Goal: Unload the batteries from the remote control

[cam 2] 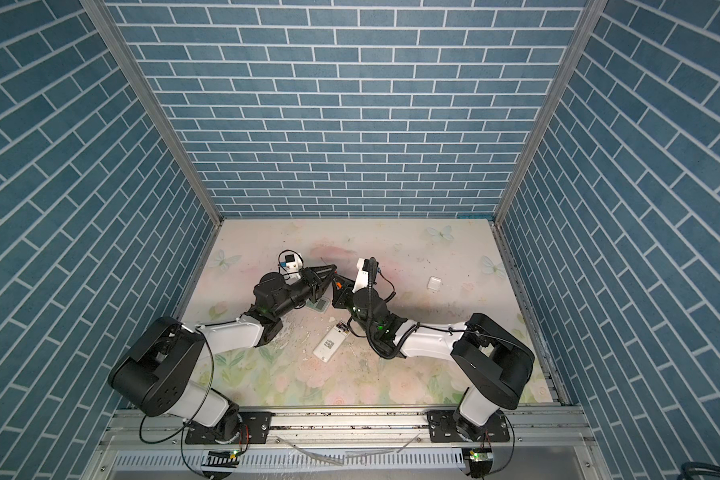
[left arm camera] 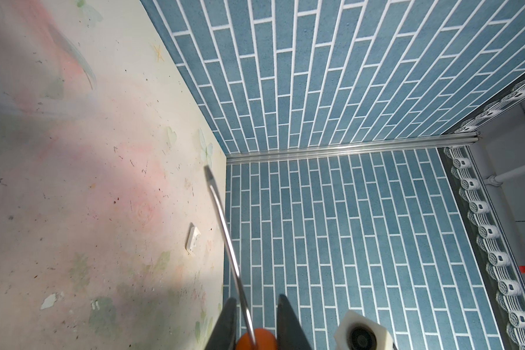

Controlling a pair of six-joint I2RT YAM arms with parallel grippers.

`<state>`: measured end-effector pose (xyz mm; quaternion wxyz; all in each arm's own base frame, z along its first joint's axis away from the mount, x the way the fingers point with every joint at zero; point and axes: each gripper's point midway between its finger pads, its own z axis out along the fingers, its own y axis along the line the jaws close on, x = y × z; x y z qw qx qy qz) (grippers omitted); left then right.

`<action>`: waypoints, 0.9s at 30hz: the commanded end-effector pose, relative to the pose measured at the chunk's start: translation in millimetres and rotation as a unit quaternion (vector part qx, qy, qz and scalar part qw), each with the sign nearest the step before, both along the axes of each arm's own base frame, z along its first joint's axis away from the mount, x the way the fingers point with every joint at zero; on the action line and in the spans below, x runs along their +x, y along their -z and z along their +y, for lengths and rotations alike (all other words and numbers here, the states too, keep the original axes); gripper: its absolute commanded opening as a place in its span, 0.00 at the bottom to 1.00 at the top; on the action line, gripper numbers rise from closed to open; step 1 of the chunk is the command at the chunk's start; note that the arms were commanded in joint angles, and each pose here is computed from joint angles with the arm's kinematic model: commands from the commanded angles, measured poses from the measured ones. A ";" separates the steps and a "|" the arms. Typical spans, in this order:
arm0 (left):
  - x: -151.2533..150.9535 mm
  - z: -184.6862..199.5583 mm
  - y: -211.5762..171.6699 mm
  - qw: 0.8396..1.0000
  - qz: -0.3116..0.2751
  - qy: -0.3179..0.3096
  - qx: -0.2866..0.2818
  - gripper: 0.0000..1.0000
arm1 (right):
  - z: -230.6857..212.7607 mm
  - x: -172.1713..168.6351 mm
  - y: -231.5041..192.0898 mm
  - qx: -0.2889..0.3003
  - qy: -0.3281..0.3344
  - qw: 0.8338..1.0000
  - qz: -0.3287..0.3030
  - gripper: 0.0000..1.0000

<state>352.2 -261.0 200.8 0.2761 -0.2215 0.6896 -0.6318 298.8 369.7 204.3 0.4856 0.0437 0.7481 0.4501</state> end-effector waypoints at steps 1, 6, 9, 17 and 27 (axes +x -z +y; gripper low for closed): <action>-11.4 -4.1 -15.4 0.999 -0.037 0.023 0.006 0.00 | -13.6 -3.0 18.1 -0.025 0.014 0.999 0.026 0.00; -13.2 -0.2 -22.7 0.998 -0.052 0.022 0.027 0.14 | -28.0 -13.7 24.5 -0.062 0.008 0.997 0.043 0.00; -15.1 4.3 -24.9 0.997 -0.057 0.021 0.043 0.29 | -37.8 -21.5 25.8 -0.090 -0.007 0.994 0.058 0.00; -22.8 21.3 -9.4 0.994 -0.043 0.029 0.092 0.45 | -81.7 -46.7 18.3 -0.170 -0.050 0.979 0.101 0.00; -56.6 50.8 28.0 0.973 0.001 0.051 0.224 0.49 | -118.6 -99.7 5.7 -0.242 -0.155 0.948 0.134 0.00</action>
